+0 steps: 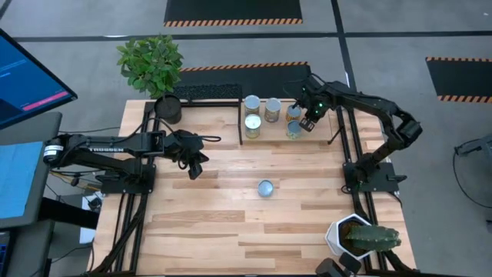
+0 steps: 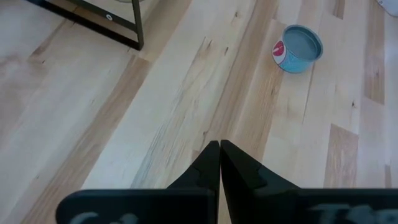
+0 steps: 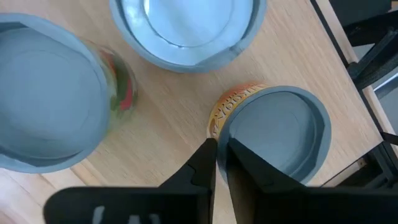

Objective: Pick and place cans onto a shelf
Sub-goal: Put the canned mushrooms on the shelf, then put the canned tuna on the shelf

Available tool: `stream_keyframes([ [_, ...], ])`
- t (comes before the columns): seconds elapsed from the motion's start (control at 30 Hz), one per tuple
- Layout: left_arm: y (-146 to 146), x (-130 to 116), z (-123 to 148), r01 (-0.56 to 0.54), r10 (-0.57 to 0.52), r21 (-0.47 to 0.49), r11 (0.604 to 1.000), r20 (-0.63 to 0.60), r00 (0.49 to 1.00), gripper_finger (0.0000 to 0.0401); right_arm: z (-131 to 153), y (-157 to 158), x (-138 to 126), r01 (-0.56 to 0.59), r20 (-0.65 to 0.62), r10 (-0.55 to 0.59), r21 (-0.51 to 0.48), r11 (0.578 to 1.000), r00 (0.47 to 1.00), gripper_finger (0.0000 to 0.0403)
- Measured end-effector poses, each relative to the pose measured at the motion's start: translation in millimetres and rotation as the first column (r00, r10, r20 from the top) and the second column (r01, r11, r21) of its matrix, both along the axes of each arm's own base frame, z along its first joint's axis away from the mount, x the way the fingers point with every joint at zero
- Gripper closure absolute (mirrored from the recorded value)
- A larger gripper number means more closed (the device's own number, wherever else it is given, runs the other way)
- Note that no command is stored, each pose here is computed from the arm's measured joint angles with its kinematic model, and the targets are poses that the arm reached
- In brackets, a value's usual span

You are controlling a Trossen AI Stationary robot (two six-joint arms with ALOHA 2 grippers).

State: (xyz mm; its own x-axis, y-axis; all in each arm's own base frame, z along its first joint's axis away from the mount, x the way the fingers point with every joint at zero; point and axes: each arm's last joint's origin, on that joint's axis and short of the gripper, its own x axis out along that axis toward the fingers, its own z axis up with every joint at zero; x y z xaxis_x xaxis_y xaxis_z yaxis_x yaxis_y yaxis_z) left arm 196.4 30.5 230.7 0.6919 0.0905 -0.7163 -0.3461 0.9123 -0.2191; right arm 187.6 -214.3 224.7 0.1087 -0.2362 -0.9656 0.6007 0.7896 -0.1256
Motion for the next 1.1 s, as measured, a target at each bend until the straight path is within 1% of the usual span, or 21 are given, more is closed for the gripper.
stream_keyframes([
  [0.57, 0.0, -0.1, -0.1, 0.0, 0.0, -0.001, 1.0, -0.001, 1.0, 0.0401, 0.3, -0.1, -0.3, 0.002, 0.001, -0.002, -0.002, 1.0, 1.0, 0.0342],
  [0.67, 0.0, -0.1, -0.1, 0.0, 0.0, -0.001, 1.0, -0.001, 1.0, 0.0401, 0.3, -0.1, -0.4, 0.002, 0.0, -0.002, -0.001, 1.0, 1.0, 0.033],
  [0.8, 0.0, -0.1, -0.1, -0.001, 0.001, -0.002, 1.0, -0.001, 1.0, 0.0401, 0.3, -0.3, -0.4, 0.01, -0.001, -0.01, -0.004, 1.0, 1.0, 0.0304],
  [0.9, 0.0, -0.1, -0.1, -0.001, 0.001, -0.002, 1.0, -0.001, 1.0, 0.0401, 0.4, -0.9, -1.1, 0.018, -0.024, -0.019, -0.025, 1.0, 1.0, 0.0287],
  [1.1, 0.0, -0.1, -0.1, -0.002, 0.002, -0.003, 1.0, -0.001, 1.0, 0.0401, 0.6, -1.2, -1.5, 0.026, -0.036, -0.028, -0.039, 0.999, 0.999, 0.0272],
])
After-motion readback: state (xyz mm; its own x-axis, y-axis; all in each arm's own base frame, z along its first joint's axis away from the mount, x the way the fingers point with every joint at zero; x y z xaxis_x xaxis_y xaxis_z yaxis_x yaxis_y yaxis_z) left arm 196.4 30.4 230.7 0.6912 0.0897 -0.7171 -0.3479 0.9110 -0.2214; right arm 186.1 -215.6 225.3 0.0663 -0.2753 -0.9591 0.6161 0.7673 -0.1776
